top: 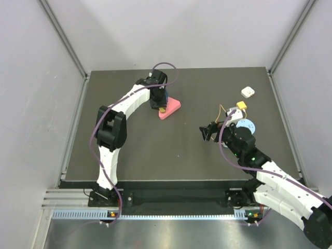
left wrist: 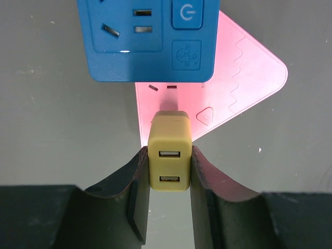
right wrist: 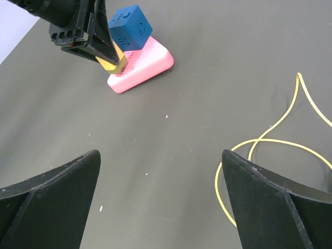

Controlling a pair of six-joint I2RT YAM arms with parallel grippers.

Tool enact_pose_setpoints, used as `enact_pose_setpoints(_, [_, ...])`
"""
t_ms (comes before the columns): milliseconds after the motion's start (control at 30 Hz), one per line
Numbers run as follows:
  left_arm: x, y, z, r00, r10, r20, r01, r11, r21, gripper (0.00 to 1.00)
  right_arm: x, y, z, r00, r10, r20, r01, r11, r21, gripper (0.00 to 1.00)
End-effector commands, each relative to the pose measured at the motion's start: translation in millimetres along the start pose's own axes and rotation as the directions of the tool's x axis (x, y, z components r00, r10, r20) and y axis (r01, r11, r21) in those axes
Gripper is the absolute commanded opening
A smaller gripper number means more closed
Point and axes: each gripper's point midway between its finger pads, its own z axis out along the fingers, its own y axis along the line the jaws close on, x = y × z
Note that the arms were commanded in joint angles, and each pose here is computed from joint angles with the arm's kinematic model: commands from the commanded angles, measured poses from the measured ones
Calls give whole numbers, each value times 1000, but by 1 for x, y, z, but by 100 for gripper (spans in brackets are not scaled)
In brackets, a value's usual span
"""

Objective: Insert the plug

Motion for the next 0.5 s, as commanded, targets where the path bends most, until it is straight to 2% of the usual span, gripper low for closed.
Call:
enact_pose_setpoints(0, [68, 55, 41, 971, 24, -239, -79, 971, -224, 0, -12, -1, 0, 999, 11, 40, -12, 1000, 5, 100])
enact_pose_setpoints(300, [70, 55, 43, 966, 13, -258, -79, 966, -245, 0, -8, 2, -2, 999, 25, 22, -25, 1000, -7, 100])
enact_pose_setpoints(467, [86, 55, 56, 959, -8, -285, -66, 967, -247, 0, -8, 2, -6, 1000, 17, 18, -17, 1000, -16, 100])
